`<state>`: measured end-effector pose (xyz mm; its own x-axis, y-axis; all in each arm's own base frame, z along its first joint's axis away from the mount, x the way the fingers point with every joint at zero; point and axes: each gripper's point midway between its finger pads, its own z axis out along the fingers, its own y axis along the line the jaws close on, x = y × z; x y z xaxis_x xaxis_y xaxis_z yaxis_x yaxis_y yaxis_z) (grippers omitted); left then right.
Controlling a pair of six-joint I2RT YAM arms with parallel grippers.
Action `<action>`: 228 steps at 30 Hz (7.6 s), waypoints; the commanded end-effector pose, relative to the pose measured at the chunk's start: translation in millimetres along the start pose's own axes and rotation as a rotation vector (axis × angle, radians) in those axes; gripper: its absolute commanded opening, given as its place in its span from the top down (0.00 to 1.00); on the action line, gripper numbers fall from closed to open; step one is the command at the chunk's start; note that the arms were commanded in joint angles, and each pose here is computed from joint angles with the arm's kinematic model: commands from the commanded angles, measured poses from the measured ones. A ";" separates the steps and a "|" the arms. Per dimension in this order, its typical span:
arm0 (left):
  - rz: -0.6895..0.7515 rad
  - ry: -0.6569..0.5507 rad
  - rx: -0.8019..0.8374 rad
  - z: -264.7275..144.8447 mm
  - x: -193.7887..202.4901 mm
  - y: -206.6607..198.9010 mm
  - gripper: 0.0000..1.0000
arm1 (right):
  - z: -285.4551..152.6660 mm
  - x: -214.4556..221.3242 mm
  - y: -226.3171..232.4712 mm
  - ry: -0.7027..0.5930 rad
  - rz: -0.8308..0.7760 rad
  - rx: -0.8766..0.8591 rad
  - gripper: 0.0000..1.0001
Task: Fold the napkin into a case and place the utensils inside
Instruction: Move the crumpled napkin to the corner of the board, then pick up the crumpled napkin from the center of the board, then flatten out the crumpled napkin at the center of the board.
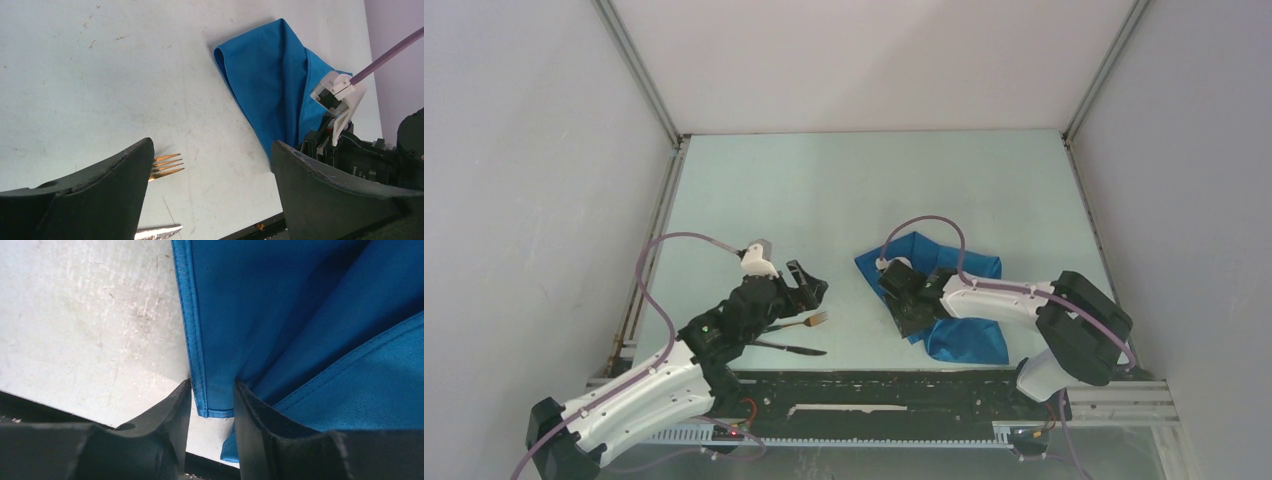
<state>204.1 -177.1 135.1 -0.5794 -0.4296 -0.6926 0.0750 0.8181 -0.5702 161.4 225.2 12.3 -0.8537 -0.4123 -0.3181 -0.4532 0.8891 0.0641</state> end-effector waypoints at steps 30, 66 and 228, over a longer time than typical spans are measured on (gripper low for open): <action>-0.097 0.432 0.051 86.6 131.3 -111.2 0.45 | -138.1 -67.0 -87.0 -0.449 0.491 -0.330 1.00; -0.448 0.636 -0.871 114.3 221.2 -66.7 0.56 | -157.0 -73.1 -86.9 -0.532 0.430 -0.350 1.00; 0.237 0.414 0.227 35.9 -69.7 -87.7 0.01 | -43.5 79.4 -247.7 0.070 1.438 0.526 0.45</action>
<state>263.5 -229.7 206.2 -0.8081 -0.0045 -0.5890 0.3708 0.7730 -0.5147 180.3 -30.6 12.8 -0.5196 0.8339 -0.1861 0.8541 0.5131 -0.0857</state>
